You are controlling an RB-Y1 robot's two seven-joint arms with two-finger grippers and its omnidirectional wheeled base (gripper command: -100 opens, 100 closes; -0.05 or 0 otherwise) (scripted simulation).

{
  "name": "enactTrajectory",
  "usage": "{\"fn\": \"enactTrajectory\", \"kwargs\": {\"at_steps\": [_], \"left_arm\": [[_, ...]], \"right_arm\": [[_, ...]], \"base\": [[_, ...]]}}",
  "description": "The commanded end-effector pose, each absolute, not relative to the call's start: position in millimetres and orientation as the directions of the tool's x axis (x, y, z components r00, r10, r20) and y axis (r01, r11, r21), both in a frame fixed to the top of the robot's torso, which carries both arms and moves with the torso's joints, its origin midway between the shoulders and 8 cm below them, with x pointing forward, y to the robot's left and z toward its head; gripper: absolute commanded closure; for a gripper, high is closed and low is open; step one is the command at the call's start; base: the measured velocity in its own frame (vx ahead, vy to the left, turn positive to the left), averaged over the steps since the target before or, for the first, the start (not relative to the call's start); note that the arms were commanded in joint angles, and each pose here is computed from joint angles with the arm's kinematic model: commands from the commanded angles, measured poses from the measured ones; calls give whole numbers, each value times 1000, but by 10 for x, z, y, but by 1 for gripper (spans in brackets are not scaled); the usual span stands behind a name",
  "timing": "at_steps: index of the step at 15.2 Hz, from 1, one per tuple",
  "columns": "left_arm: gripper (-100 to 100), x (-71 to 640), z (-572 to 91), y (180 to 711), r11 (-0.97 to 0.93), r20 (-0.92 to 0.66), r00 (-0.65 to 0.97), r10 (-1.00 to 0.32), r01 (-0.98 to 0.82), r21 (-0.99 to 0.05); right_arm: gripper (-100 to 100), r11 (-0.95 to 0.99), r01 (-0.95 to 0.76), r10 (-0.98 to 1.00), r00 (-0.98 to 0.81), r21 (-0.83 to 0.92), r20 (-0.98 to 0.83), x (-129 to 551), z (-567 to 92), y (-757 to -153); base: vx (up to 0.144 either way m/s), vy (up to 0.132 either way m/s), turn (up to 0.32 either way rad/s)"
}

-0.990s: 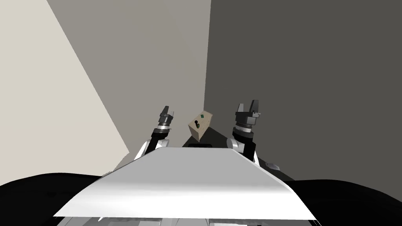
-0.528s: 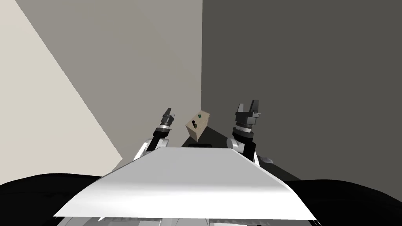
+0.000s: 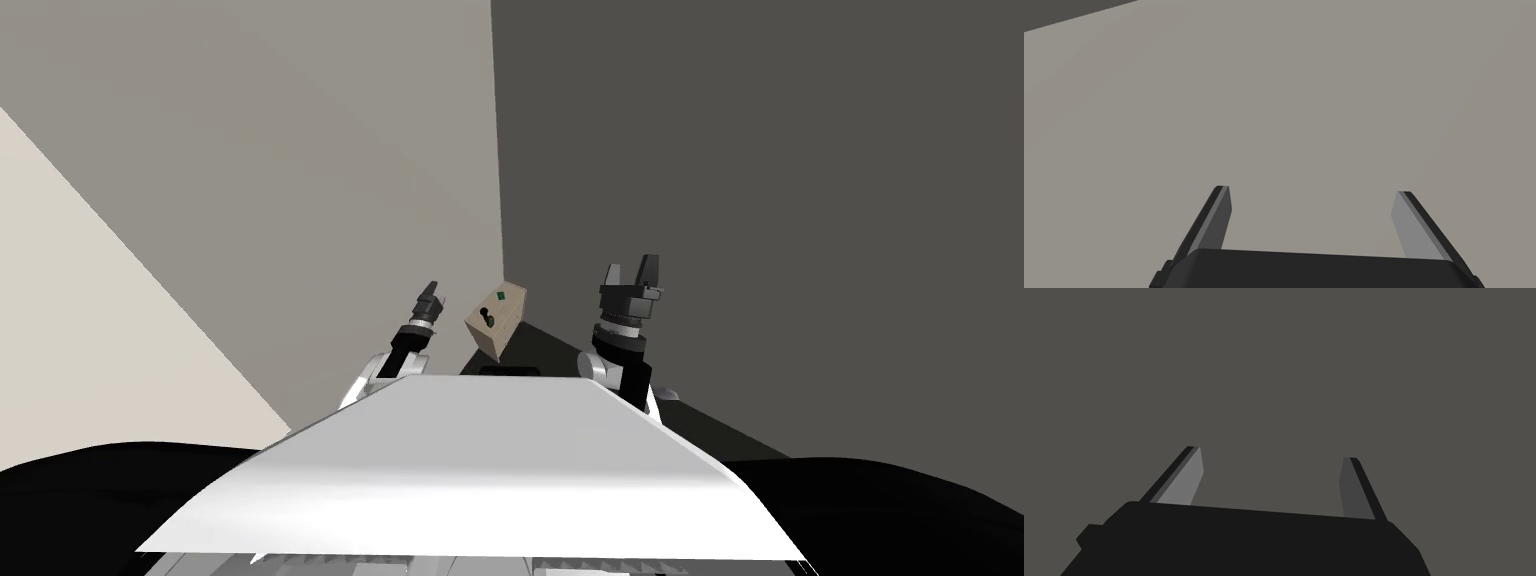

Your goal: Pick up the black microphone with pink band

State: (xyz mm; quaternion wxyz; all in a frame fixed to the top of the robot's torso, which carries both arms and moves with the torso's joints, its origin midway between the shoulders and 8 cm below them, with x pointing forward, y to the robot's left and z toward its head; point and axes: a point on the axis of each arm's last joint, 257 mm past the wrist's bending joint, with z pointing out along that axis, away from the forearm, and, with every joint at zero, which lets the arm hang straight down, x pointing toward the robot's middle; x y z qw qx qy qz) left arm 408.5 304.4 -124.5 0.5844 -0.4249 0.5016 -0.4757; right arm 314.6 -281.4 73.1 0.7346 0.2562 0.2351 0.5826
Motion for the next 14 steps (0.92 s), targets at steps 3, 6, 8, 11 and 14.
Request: {"fn": "enactTrajectory", "kwargs": {"at_steps": [3, 6, 8, 11, 14], "left_arm": [[-100, 4127, -1488, 3185, 161, -157, 73, -985, 42, -986], [-100, 4137, -1635, 3274, 140, -140, 94, -986, -8, -990], [-100, 4142, -1751, 3346, 118, -122, 113, -986, -45, -992], [-100, 4136, -1906, 3441, 91, -104, 142, -984, -96, -991], [-100, 4114, -2082, 3550, 60, -87, 179, -980, -154, -986]], "right_arm": [[0, 190, -735, 976, 211, 650, -47, 3146, 731, -2814], [0, 190, -735, 976, 211, 650, -47, 3146, 731, -2814], [0, 190, -735, 976, 211, 650, -47, 3146, 730, -2814], [0, 190, -735, 976, 211, 650, -47, 3146, 730, -2814], [0, 190, -735, 976, 211, 650, -47, 3146, 731, -2814]], "base": [[2, -39, -93], [5, -35, -97], [4, -36, -80], [3, -38, -99], [12, -48, -147]]}}
